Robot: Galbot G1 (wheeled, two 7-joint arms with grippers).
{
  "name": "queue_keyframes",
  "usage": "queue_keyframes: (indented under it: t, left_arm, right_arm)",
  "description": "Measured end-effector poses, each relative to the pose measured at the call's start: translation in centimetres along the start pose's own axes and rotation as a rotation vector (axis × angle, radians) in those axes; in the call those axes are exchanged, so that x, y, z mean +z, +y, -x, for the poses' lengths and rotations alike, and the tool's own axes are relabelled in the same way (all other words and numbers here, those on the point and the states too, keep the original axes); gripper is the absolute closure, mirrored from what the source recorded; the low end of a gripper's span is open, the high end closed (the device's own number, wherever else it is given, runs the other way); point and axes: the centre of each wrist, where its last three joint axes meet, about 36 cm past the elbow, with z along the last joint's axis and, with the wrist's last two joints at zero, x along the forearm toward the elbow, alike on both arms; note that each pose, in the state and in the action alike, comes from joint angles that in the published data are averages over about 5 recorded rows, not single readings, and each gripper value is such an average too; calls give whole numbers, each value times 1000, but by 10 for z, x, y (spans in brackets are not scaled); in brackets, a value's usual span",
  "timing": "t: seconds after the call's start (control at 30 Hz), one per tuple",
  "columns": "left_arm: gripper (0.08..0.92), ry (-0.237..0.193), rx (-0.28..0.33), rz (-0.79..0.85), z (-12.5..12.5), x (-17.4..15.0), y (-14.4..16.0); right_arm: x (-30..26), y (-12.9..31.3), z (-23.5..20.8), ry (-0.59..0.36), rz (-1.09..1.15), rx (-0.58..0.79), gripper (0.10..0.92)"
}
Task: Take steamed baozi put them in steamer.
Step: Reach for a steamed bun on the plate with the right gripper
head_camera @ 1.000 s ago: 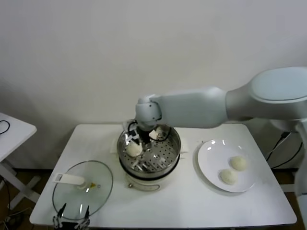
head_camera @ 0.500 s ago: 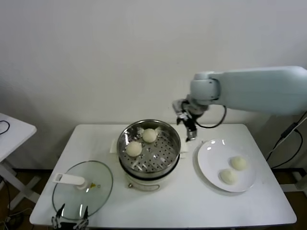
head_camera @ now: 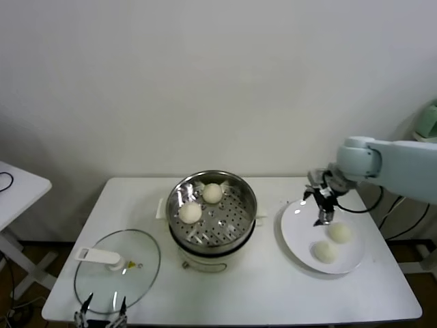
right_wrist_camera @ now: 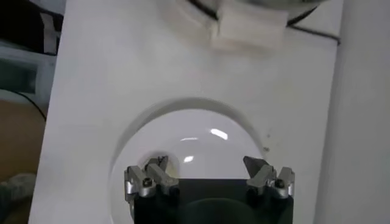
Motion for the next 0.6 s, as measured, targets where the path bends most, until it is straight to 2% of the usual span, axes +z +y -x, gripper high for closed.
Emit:
queue_keyframes:
  t: [0.27, 0.6]
  left_arm:
    - [177, 6, 4, 8, -2, 1, -3]
    - [177, 10, 5, 16, -4, 1, -4]
  right_arm:
    - [36, 29, 42, 9, 54, -32, 200]
    - [54, 49, 77, 28, 80, -54, 200]
